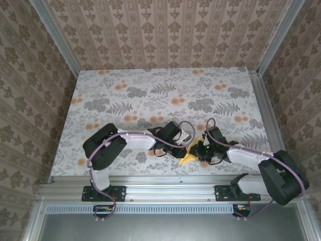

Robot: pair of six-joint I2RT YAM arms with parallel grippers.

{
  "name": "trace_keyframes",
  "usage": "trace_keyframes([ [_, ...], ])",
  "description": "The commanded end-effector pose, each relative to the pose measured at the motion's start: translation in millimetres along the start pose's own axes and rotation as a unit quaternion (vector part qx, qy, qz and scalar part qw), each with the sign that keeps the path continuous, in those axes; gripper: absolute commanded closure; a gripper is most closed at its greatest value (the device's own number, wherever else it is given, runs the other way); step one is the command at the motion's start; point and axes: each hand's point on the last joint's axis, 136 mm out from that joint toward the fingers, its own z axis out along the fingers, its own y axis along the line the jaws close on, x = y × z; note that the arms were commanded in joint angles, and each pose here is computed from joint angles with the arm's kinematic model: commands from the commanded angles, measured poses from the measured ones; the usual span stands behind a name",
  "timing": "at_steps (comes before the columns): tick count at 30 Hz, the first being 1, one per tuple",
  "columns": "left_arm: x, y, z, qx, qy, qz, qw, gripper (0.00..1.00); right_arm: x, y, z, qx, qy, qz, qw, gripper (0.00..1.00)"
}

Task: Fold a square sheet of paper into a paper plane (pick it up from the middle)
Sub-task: Move a paper plane to the center of the table.

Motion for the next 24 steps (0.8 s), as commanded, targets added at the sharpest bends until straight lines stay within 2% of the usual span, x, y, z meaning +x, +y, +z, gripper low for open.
trace_keyframes([
  [1,-8,-12,-13,0.017,-0.018,0.005,1.000,0.92,0,4,-3,0.010,0.000,-0.004,1.000,0.83],
  [3,-8,-12,-15,0.017,-0.020,0.005,1.000,0.88,-1,5,-5,0.017,-0.002,-0.010,1.000,0.85],
  [5,-9,-12,-18,0.018,-0.022,0.003,1.000,0.78,-2,7,-8,0.025,-0.003,-0.020,0.999,0.88],
  [8,-9,-10,-24,0.014,-0.023,0.001,1.000,0.71,-4,8,-13,0.050,-0.004,-0.043,0.998,0.90],
  [11,-14,-7,-40,0.008,-0.036,-0.002,0.999,0.61,-10,15,-21,0.086,0.003,-0.079,0.993,0.93],
  [18,-9,19,-94,-0.021,-0.063,-0.034,0.997,0.48,-28,28,-21,0.198,0.062,-0.197,0.958,0.96],
  [24,-4,62,-148,-0.069,-0.103,-0.083,0.989,0.40,-44,60,-2,0.254,0.107,-0.278,0.920,0.94],
])
